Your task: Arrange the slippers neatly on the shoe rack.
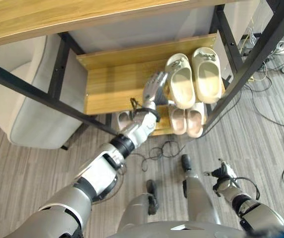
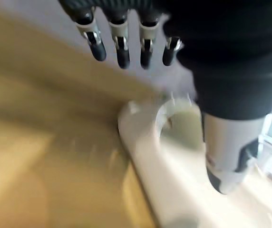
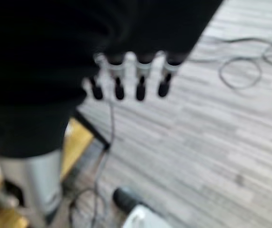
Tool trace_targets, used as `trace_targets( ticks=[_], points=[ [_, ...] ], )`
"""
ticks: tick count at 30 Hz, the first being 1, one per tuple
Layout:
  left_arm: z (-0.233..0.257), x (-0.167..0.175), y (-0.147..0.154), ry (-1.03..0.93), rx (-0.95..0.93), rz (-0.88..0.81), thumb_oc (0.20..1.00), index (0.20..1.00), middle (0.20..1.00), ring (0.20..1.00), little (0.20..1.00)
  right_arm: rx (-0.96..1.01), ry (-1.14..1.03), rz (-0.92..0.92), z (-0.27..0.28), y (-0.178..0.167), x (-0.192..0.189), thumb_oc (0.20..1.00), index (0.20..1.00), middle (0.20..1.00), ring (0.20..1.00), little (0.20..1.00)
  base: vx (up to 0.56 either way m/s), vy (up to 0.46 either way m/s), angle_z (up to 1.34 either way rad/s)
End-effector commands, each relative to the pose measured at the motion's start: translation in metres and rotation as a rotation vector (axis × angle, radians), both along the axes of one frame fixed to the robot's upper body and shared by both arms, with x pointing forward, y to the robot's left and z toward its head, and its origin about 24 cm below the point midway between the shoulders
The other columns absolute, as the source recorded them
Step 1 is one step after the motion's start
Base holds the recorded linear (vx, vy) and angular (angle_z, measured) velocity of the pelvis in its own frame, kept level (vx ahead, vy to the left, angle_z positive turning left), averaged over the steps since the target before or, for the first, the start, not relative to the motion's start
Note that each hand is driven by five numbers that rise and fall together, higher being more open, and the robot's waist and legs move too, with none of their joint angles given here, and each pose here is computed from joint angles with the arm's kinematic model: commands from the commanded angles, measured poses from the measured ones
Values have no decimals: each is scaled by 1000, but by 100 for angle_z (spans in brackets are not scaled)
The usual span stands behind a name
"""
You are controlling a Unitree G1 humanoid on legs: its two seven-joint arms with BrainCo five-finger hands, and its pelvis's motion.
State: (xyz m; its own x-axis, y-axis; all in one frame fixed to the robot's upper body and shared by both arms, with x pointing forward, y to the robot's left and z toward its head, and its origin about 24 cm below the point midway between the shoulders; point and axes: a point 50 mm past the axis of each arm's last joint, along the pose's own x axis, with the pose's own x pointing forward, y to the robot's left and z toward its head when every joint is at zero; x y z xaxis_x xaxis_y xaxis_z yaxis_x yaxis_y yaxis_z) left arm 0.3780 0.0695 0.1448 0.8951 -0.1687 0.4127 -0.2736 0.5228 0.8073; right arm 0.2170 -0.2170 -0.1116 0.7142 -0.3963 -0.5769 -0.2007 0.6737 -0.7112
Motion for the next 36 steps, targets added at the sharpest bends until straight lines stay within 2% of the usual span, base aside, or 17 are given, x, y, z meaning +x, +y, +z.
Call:
trace_targets(
  ticks=[1, 7, 10, 17, 21, 31, 36],
  points=[
    [60, 11, 21, -198, -92, 56, 1000, 1000, 1000, 1000, 1000, 5, -19, -6, 6, -8, 7, 1000, 1000, 1000, 1000, 1000, 20, -15, 8],
    [79, 1, 48, -269, -139, 43, 1000, 1000, 1000, 1000, 1000, 35, 28, 5, -4, -1, -6, 1000, 1000, 1000, 1000, 1000, 26, -5, 9],
    [69, -5, 66, -249, -129, 61, 1000, 1000, 1000, 1000, 1000, 49, 35, -8, -5, -1, -9, 1000, 1000, 1000, 1000, 1000, 19, 1, 10],
    [32, -30, 111, -129, -150, 99, 1000, 1000, 1000, 1000, 1000, 62, 50, -31, -7, -4, -14, 1000, 1000, 1000, 1000, 1000, 36, 8, 3],
    [6, -57, 137, -8, -158, 85, 1000, 1000, 1000, 1000, 1000, 63, 71, -38, -8, -9, -17, 1000, 1000, 1000, 1000, 1000, 52, 12, 6],
    [-4, -87, 179, 74, -165, 132, 1000, 1000, 1000, 1000, 1000, 70, 149, -30, -19, -12, -40, 1000, 1000, 1000, 1000, 1000, 67, 14, 6],
    [-44, -116, 212, 268, -325, 185, 1000, 1000, 1000, 1000, 1000, 55, 194, -26, -21, -22, -50, 1000, 1000, 1000, 1000, 1000, 79, 35, -1]
  ],
)
